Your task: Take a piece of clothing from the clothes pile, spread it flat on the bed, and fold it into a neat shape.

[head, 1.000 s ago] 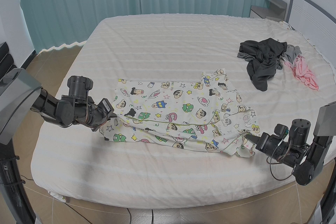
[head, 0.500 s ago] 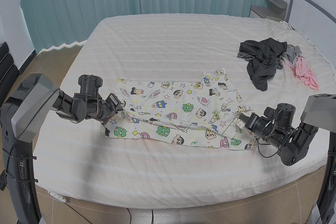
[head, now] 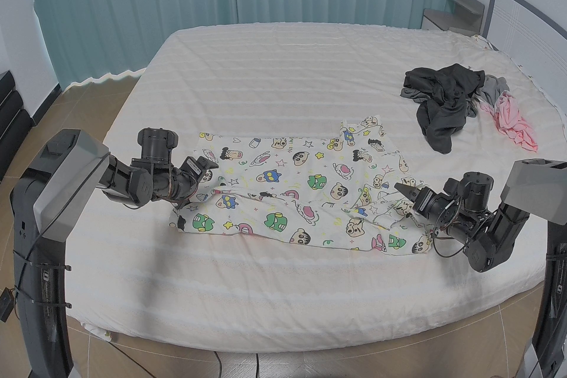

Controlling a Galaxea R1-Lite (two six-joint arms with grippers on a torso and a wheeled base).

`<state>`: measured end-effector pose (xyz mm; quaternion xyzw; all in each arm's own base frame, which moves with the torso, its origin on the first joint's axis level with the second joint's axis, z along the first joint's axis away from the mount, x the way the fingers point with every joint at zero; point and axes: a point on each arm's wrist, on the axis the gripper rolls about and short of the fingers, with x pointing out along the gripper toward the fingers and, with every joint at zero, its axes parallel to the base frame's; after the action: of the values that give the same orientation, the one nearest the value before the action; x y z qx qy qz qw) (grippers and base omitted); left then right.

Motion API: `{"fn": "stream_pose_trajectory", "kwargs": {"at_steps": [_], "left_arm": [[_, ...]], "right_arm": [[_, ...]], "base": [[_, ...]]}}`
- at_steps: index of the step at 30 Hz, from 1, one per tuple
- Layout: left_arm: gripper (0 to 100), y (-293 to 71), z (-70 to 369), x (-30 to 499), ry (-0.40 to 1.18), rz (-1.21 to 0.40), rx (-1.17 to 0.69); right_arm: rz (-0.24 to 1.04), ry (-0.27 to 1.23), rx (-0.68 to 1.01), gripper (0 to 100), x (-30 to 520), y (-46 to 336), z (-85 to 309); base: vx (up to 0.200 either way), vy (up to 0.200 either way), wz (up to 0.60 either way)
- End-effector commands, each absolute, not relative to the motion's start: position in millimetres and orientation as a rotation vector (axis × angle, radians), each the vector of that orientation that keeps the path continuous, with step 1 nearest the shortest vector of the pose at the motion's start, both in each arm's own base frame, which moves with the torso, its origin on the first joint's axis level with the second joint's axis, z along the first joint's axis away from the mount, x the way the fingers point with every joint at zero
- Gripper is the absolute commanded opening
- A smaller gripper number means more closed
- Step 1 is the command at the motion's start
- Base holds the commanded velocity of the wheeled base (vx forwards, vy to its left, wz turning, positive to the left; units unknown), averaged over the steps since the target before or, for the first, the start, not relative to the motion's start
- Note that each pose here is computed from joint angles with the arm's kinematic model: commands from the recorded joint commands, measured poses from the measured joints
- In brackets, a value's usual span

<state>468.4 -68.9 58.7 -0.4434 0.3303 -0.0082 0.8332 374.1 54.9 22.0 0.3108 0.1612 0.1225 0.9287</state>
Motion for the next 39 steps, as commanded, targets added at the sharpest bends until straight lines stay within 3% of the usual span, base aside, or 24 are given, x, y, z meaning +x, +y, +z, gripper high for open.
{"fn": "stream_pose_trajectory", "kwargs": {"at_steps": [1,8,14,21,28,33,39], "left_arm": [[100,-67,60,470,0.670,-0.001,-0.937],[100,-59,81,468,0.614,-0.006,-0.947],[100,-57,97,465,0.580,-0.022,-0.947],[100,-57,91,439,0.699,-0.101,-0.908],[100,-21,60,421,0.786,-0.160,-0.501],[100,-12,57,423,0.761,-0.230,-0.367],[100,-19,58,431,0.742,-0.328,-0.341]], "right_arm": [[0.229,0.327,0.642,100,373,49,21],[0.156,0.302,0.645,100,361,42,31],[0.139,0.262,0.764,100,343,42,53],[0.157,0.362,0.822,100,305,61,53],[0.113,0.440,0.939,100,280,66,45],[0.147,0.464,0.930,100,268,69,36],[0.183,0.497,0.919,100,254,77,32]], "base": [[0.000,0.000,0.00],[0.000,0.000,0.00],[0.000,0.000,0.00],[0.000,0.000,0.00],[0.000,0.000,0.00],[0.000,0.000,0.00],[0.000,0.000,0.00]]}}
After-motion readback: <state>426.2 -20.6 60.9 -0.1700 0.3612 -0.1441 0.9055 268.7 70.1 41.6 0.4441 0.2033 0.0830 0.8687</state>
